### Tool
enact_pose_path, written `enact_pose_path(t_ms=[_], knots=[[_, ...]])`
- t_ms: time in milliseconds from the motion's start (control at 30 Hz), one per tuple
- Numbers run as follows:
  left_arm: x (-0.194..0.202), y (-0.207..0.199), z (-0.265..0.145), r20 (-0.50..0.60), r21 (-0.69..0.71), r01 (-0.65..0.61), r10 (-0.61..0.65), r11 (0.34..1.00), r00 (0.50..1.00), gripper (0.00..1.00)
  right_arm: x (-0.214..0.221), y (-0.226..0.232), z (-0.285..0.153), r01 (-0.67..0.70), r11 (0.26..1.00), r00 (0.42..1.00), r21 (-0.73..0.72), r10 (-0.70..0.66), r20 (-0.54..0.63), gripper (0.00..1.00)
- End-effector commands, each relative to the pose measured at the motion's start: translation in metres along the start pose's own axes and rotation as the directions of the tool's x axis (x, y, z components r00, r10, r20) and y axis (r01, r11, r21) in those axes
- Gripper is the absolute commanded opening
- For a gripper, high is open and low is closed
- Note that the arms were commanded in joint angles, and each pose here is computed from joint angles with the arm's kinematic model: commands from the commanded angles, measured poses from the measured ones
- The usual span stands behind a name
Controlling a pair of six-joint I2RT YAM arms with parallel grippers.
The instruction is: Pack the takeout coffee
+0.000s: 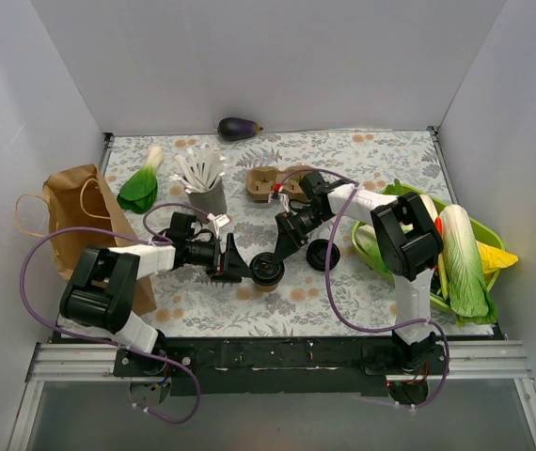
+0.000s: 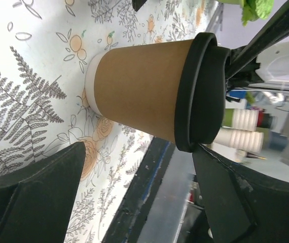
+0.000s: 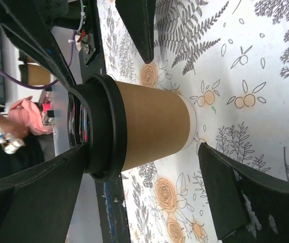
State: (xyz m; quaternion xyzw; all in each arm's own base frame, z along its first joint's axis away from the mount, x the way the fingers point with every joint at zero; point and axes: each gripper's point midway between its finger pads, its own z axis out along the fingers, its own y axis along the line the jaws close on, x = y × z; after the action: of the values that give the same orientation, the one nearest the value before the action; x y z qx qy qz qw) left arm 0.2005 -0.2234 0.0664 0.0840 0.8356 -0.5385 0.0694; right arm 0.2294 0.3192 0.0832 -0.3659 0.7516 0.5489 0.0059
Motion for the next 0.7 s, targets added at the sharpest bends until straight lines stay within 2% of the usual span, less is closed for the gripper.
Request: enact_pose_path(t_ms=[0,100,233,400,500,533,600,633,667], knots=[[-0.025,-0.004,-0.009,0.087,-0.099,-0.213,0.222,0.972,0.971,0.87,-0.029,0.001,-0.012,0.187,0.979,0.982,0.083,-0.188,0.000,0.98],[-0.035,-0.036,-0.017,0.108,-0.035,-0.327,0.329,0.944,0.938,0.90,-0.045,0.011,-0.023,0.243,0.964,0.969,0.106,-0.245,0.009,0.98],[-0.038,-0.048,-0.021,0.094,-0.017,-0.343,0.343,0.939,0.935,0.91,-0.057,0.023,-0.041,0.370,0.911,0.928,0.181,-0.372,-0.024,0.98],[-0.042,-0.061,-0.029,0.113,-0.028,-0.396,0.396,0.918,0.911,0.91,-0.043,0.028,-0.052,0.487,0.848,0.873,0.210,-0.477,-0.097,0.98],[-0.060,-0.085,-0.041,0.150,-0.062,-0.490,0.493,0.870,0.857,0.91,-0.036,0.038,-0.062,0.615,0.763,0.789,0.198,-0.593,-0.162,0.98],[-0.075,-0.101,-0.048,0.178,-0.086,-0.537,0.543,0.839,0.820,0.91,-0.036,0.044,-0.066,0.657,0.727,0.754,0.199,-0.632,-0.180,0.98],[-0.092,-0.113,-0.061,0.212,-0.173,-0.571,0.597,0.802,0.774,0.91,-0.036,0.046,-0.068,0.735,0.650,0.679,0.196,-0.703,-0.214,0.98],[-0.109,-0.129,-0.071,0.243,-0.218,-0.599,0.638,0.770,0.731,0.92,-0.041,0.052,-0.073,0.765,0.606,0.643,0.217,-0.734,-0.218,0.98],[-0.116,-0.133,-0.076,0.250,-0.253,-0.603,0.653,0.756,0.715,0.92,-0.044,0.055,-0.074,0.783,0.578,0.620,0.228,-0.755,-0.213,0.98]])
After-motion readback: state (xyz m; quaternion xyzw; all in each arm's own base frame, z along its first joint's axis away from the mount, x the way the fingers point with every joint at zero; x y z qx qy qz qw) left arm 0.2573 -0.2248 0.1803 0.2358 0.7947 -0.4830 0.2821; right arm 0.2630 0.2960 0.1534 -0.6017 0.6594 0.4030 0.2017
